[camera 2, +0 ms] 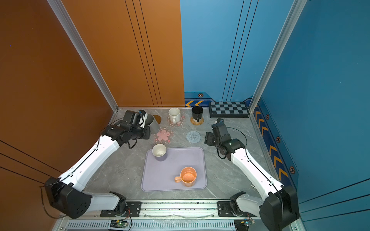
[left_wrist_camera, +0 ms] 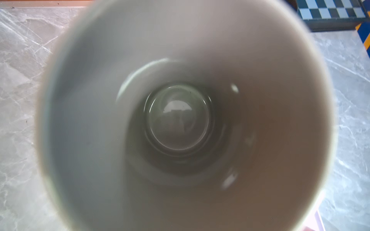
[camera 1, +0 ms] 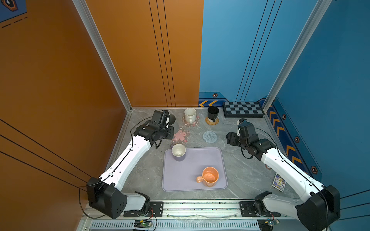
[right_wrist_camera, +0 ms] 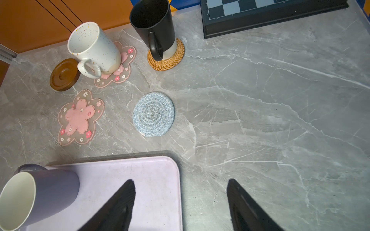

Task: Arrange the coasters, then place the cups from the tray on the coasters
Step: 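Carry the grey mug over the wooden coaster while the right gripper nears the black mug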

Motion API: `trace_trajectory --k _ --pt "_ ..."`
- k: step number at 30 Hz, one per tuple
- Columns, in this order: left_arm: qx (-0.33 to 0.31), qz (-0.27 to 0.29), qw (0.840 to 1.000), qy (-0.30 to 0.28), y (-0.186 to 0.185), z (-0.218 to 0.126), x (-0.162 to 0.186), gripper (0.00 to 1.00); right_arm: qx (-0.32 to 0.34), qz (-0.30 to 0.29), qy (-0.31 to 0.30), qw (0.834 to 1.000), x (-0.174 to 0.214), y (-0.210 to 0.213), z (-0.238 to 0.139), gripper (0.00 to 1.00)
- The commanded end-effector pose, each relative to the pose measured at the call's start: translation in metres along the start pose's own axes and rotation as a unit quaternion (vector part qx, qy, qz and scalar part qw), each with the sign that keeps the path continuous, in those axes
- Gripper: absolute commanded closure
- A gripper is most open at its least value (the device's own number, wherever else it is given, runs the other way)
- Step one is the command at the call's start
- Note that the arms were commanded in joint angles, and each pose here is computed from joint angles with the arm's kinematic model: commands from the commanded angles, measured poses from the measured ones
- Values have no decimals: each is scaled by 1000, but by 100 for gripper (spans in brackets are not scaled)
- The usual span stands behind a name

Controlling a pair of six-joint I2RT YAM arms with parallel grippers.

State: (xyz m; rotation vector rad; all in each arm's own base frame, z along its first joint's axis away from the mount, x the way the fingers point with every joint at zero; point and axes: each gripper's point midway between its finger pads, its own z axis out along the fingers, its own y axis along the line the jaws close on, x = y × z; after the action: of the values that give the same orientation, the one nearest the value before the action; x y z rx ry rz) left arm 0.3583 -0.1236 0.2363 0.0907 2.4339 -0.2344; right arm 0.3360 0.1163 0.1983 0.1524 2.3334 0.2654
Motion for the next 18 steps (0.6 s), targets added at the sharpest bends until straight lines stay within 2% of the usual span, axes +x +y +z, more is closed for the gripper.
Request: trace_trajectory --k 1,10,18 --pt "29 3 997 -78 -9 -9 -51 100 21 8 -9 1000 -8 -7 -7 26" --pt "-26 -5 997 -69 22 36 -71 100 41 2 -4 999 -11 -19 -12 25" --pt "-46 -18 997 -62 32 76 -88 100 46 5 -9 999 -23 -19 -15 25"
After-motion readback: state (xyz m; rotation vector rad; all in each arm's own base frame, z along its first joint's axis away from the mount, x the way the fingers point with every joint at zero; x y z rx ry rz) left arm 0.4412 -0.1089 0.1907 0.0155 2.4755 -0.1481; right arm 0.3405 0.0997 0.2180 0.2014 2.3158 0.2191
